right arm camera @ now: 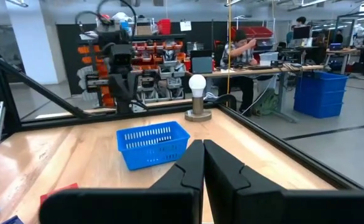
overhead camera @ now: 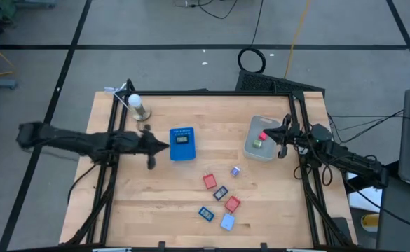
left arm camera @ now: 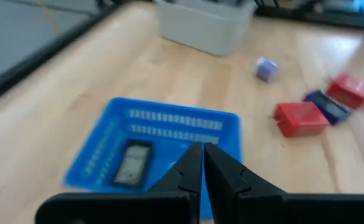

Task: Pick & Place Office items
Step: Put the purple digital clock into the blue bin

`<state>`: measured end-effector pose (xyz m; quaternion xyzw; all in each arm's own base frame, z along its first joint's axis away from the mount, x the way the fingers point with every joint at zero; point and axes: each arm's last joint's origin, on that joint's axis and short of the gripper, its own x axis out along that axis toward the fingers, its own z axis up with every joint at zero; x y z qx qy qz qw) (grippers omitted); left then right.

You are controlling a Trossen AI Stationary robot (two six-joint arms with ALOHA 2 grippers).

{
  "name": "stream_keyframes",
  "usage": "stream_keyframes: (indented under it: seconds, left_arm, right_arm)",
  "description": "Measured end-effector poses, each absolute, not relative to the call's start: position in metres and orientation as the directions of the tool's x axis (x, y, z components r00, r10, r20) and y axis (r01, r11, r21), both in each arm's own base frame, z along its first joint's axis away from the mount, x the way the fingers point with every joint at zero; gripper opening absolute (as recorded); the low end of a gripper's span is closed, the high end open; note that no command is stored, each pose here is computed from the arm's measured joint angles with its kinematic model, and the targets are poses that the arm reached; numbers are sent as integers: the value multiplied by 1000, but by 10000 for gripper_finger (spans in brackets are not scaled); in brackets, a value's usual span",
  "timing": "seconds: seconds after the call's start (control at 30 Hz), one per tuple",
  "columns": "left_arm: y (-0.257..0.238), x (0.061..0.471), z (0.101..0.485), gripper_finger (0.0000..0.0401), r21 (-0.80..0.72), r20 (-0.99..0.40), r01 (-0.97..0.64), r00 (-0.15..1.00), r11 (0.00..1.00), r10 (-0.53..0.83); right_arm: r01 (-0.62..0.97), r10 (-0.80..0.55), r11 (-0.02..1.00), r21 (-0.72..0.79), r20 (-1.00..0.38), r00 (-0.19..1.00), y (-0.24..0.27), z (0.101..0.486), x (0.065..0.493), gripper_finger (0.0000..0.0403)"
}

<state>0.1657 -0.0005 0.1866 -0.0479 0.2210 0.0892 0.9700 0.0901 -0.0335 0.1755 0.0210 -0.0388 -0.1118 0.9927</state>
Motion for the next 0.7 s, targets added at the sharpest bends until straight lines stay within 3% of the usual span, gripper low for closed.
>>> stream_keyframes:
  seconds: [0.3, 0.47, 0.57, 0.7]
  left_arm:
    - [-41, 300, 193, 17, 107, -752, 213, 656, 971, -61]
    - [-51, 356, 202, 23, 83, -787, 381, 592, 921, -173]
    - [-56, 380, 210, 45, 105, -788, 452, 581, 886, -203]
    - [-66, 402, 215, 104, 117, -784, 512, 573, 851, -237]
  right_arm:
    - [219, -222, 974, 57, 55, 974, -33, 174, 90, 1]
    - [219, -221, 974, 59, 40, 974, -34, 172, 91, 1]
    - [218, -221, 974, 58, 39, 975, -34, 172, 91, 1]
    - [204, -206, 977, 59, 34, 978, -33, 172, 91, 1]
